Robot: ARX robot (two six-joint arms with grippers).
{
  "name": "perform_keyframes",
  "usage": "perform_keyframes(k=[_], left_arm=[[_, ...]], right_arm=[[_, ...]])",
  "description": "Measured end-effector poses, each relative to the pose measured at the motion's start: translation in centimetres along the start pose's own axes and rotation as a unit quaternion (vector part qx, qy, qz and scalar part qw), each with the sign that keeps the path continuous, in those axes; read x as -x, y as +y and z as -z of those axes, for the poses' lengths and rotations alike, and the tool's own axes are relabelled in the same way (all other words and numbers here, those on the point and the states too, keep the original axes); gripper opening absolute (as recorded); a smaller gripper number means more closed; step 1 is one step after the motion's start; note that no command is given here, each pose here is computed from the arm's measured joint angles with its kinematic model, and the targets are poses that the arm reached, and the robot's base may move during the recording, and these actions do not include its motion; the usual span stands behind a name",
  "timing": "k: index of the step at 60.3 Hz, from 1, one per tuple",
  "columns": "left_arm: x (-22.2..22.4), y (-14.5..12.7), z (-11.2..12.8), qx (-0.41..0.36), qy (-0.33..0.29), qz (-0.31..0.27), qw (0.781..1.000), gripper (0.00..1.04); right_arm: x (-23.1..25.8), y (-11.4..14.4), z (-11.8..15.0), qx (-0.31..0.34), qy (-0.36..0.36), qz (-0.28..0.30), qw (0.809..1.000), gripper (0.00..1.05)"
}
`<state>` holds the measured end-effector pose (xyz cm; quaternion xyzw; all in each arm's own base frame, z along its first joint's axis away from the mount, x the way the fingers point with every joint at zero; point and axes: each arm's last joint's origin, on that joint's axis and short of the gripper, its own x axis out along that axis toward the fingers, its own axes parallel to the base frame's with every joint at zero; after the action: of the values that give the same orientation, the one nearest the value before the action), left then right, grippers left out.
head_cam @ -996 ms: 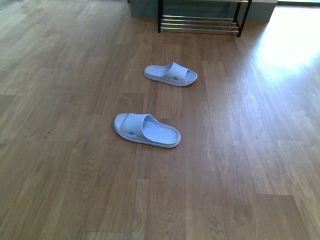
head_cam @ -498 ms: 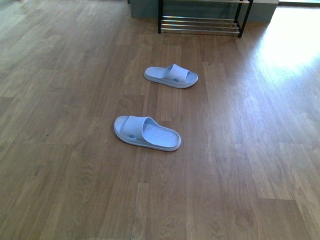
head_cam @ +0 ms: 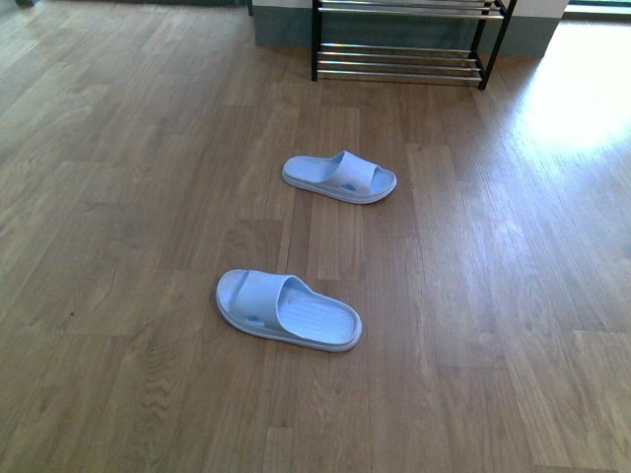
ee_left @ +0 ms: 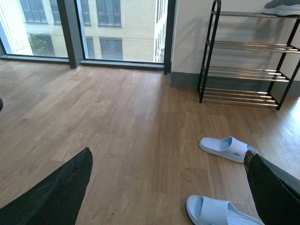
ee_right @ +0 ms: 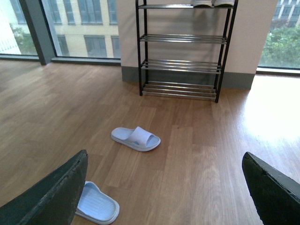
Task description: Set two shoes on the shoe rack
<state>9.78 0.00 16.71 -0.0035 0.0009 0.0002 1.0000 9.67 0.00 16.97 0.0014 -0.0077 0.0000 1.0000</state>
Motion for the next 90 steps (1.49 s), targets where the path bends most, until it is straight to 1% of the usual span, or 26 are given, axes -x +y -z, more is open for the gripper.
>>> perform_keyframes(k=[66,71,72,76,80,84,90], left_arm=[[0.0,0.0,0.0,0.0,0.0,0.0,1.0,0.95],[0.0,0.0,0.0,0.0,0.0,0.0,1.0,0.95],[0.0,0.0,0.0,0.0,0.0,0.0,1.0,0.95],[0.0,0.0,0.0,0.0,0.0,0.0,1.0,0.95],[0.0,0.0,0.0,0.0,0.0,0.0,1.0,0.95],[0.0,0.0,0.0,0.0,0.0,0.0,1.0,0.95],[0.0,0.0,0.0,0.0,0.0,0.0,1.0,0.95]], right_arm=[[0.0,0.0,0.0,0.0,0.001,-0.001,1.0,0.95],[-0.6,-0.1,0.6,0.021,0.063,-0.052,0.996,0.95],[-1.1,-0.1,0.9,0.028,0.082,-0.07,0.994,0.95],[-2.6,-0.3,1.7,0.055,0.114,-0.105,0.986,0.95],[-5.4,-0.2,3.6,0.098,0.151,-0.154,0.972,0.95],[-7.3,-0.1,5.0,0.118,0.175,-0.17,0.963,0.95],[-10.8,0.7,8.1,0.145,0.218,-0.202,0.944,0.95]])
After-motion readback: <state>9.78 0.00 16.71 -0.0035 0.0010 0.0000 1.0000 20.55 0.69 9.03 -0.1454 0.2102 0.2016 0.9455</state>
